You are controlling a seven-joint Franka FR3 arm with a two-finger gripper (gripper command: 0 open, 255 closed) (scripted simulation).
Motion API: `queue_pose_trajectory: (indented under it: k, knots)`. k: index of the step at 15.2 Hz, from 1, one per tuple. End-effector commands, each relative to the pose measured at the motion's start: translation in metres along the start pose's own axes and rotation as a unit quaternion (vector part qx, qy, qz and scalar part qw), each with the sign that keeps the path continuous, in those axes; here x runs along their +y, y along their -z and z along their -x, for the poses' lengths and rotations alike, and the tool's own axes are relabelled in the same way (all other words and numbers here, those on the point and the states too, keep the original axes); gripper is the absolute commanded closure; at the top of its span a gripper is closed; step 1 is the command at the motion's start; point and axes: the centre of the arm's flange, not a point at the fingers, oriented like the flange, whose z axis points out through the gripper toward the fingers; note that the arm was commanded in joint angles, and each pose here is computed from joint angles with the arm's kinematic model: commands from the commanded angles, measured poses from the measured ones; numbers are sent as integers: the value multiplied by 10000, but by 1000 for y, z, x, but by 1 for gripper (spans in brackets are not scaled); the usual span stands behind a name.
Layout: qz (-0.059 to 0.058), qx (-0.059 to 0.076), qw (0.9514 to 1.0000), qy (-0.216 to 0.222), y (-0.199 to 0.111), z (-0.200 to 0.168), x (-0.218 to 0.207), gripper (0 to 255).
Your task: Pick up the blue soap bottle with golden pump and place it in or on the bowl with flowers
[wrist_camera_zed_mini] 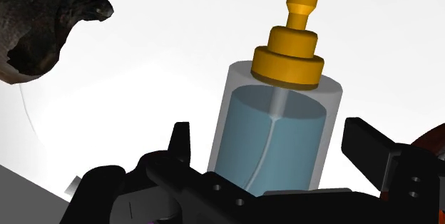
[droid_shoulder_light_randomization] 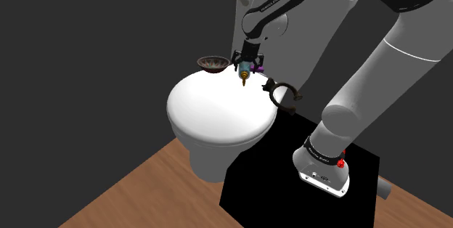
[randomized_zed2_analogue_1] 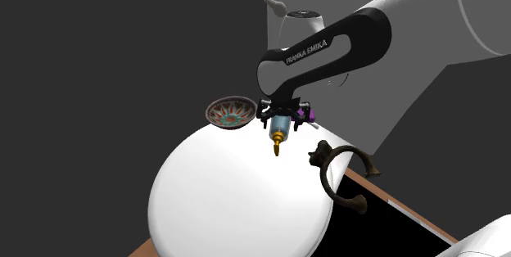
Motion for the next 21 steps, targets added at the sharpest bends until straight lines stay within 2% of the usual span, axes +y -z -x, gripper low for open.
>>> queue_pose_trajectory:
  k: [1,4,5,14,21]
  knots:
    - [-1,1,10000,0,0,0,0,0]
    - [-1,1,10000,0,0,0,0,0]
    - [-1,1,10000,0,0,0,0,255]
    - [-1,1,10000,0,0,0,0,255]
    - [-1,1,10000,0,37,2,-2,255]
